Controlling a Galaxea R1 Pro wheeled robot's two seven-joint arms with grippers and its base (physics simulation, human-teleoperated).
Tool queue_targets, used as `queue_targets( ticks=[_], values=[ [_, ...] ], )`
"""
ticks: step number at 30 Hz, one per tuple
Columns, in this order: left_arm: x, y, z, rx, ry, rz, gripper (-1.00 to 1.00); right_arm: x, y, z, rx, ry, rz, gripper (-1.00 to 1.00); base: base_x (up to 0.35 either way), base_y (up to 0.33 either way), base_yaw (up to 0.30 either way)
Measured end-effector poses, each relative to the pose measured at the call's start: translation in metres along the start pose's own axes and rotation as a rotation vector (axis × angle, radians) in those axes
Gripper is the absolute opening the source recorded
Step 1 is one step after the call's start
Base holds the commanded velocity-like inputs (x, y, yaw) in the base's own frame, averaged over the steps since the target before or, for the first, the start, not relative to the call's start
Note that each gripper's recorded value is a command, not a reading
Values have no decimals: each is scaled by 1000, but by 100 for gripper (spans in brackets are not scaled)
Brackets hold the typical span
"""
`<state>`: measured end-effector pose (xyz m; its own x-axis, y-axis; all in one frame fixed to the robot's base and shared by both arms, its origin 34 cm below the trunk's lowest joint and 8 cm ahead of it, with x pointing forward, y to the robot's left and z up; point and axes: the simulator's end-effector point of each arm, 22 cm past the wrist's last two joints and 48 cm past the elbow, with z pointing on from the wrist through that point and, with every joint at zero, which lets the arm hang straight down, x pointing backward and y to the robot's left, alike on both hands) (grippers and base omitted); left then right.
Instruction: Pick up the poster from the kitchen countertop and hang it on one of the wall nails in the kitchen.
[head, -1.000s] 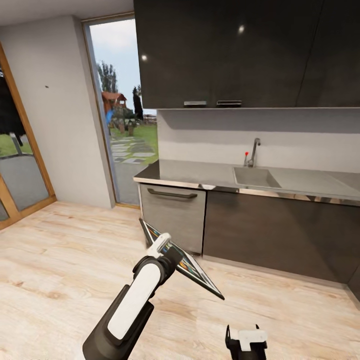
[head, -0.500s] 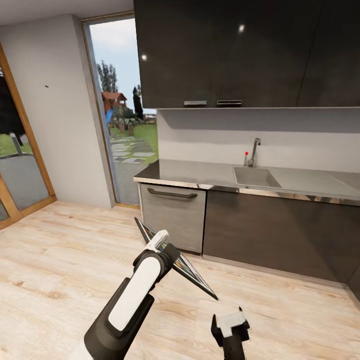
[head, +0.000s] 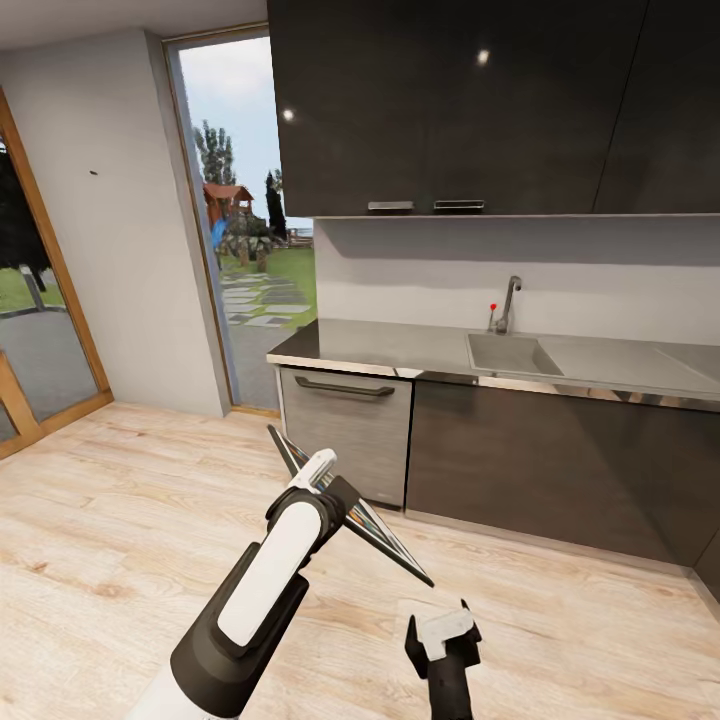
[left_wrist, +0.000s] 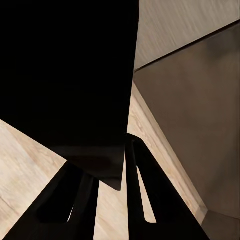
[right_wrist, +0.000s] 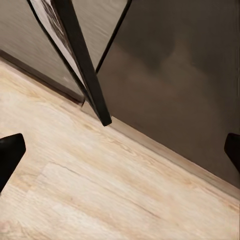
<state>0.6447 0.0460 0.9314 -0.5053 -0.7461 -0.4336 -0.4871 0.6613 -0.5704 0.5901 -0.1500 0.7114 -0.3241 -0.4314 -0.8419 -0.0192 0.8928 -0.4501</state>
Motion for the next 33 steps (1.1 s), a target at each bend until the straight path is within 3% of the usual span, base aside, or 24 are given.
queue_targets(
  ticks=[8, 16, 33],
  values=[
    [0, 0, 0, 1, 2, 1, -100, -39, 37, -15, -84, -100, -23, 100, 0, 0, 0],
    [13, -4, -1, 10, 39, 12, -100, -62, 38, -18, -85, -98, -40, 100, 0, 0, 0],
    [17, -4, -2, 12, 46, 18, -100, -68, 37, -18, -85, -103, -39, 100, 0, 0, 0]
  ],
)
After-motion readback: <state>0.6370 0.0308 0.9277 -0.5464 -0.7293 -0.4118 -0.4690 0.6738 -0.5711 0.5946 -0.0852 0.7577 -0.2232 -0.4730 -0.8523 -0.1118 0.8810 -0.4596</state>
